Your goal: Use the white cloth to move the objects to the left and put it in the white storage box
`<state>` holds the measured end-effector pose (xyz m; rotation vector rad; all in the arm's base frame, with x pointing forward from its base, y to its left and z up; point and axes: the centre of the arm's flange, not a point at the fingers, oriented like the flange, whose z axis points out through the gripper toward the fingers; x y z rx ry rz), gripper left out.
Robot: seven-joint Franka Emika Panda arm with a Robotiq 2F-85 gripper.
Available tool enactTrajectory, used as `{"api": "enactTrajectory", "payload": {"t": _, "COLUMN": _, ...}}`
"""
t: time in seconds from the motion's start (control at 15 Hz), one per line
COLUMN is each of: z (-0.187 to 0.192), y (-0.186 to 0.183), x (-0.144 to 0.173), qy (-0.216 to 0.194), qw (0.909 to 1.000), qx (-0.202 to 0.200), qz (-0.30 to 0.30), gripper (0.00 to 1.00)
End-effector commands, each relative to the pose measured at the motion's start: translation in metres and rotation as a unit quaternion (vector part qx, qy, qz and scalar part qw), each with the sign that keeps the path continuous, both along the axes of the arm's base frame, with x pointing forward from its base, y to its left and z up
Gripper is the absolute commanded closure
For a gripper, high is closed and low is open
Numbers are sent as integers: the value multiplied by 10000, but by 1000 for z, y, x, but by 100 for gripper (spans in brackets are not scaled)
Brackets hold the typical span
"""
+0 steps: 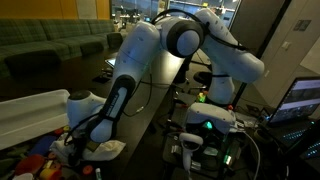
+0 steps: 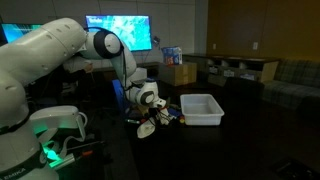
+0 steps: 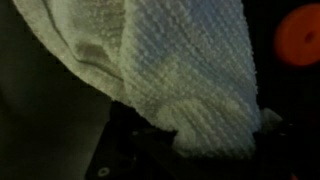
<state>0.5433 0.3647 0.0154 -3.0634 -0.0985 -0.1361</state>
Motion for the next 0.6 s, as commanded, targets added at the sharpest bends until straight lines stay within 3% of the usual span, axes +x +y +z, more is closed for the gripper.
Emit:
{"api": "enactTrajectory", "payload": {"t": 0.0, "z": -1, "y": 31, "x": -6, "qy": 17, "qw": 9997, "qx": 31, "qz": 247, "gripper": 91}}
{"api": "enactTrajectory", "payload": {"t": 0.2, "z": 2, "y": 28, "x": -9, "qy": -41, "qw": 9994, "qx": -58, "qz": 326, "gripper": 91}}
{"api": "enactTrajectory", "payload": {"t": 0.53, "z": 0, "y": -15, "x": 3, "qy": -203, "qw": 9985, "qx": -439, "qz": 262, "gripper": 91}}
